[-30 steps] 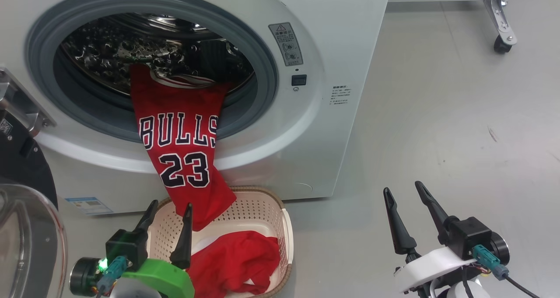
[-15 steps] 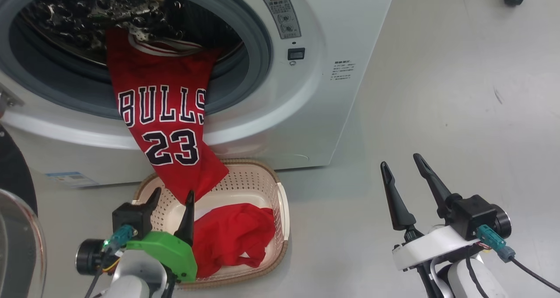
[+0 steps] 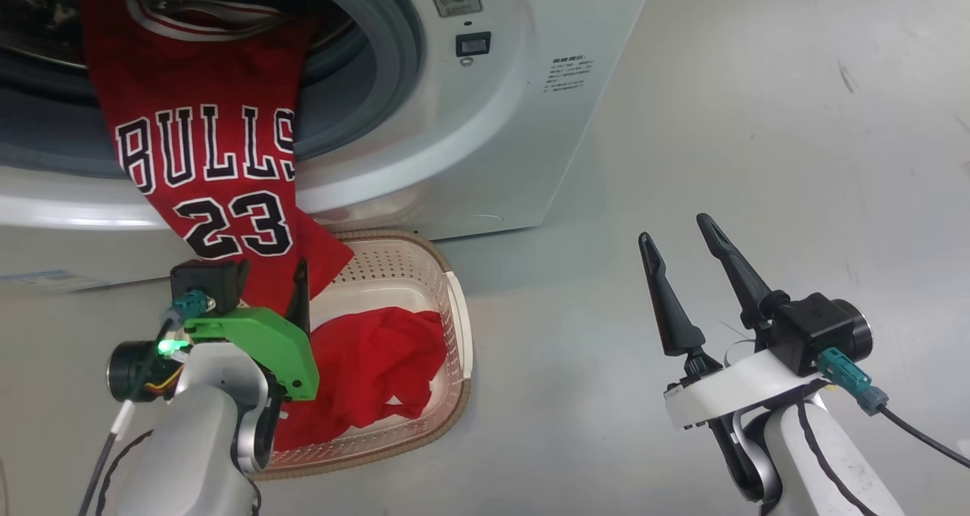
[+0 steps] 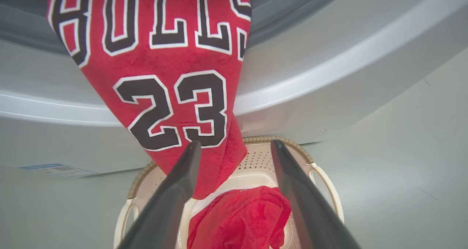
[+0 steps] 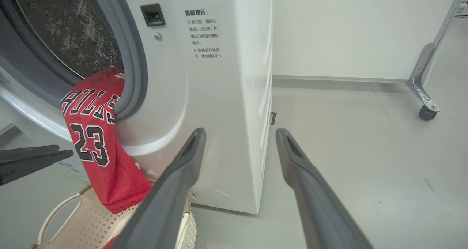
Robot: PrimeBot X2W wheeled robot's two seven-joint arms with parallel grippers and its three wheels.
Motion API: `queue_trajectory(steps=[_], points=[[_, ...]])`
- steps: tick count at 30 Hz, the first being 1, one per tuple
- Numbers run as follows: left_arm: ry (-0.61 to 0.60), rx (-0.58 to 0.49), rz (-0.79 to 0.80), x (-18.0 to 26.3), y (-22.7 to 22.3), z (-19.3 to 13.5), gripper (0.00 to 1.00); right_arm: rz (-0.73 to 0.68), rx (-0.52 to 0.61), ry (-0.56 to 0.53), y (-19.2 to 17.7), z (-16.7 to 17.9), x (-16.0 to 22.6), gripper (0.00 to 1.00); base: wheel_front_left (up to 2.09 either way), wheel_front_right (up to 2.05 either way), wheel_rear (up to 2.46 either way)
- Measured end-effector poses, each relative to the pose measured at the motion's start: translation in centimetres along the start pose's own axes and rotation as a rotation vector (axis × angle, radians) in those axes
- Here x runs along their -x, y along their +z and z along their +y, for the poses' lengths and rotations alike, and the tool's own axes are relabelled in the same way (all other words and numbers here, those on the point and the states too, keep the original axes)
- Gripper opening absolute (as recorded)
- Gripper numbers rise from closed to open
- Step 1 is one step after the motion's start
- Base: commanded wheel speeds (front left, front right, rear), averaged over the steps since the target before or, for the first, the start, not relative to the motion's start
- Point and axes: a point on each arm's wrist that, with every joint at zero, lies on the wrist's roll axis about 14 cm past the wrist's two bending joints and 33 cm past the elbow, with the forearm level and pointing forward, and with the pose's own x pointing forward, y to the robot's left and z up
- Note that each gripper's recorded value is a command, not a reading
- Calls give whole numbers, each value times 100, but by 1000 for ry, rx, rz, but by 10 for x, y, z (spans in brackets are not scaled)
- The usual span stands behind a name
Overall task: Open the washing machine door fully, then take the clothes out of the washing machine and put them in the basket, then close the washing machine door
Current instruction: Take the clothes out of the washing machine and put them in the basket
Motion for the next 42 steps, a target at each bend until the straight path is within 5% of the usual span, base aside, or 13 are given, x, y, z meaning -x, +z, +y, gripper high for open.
queue_trajectory(steps=[14, 28, 30, 31, 34, 42], points=[[5, 29, 113, -60, -3, 2, 100, 50, 4, -87, -17, -31, 2, 100, 0, 0, 0], [75, 59, 111, -76, 6, 18, 100, 56, 8, -100, -20, -37, 1, 100, 0, 0, 0], [84, 63, 113, -77, 6, 21, 84, 57, 7, -100, -21, -37, 0, 100, 0, 0, 0], [87, 64, 110, -77, 6, 21, 52, 58, 7, -100, -21, -37, 0, 100, 0, 0, 0], [95, 67, 99, -79, 8, 23, 0, 57, 6, -98, -21, -36, -1, 100, 0, 0, 0], [106, 69, 97, -80, 5, 24, 0, 59, -1, -100, -22, -37, -3, 100, 0, 0, 0]])
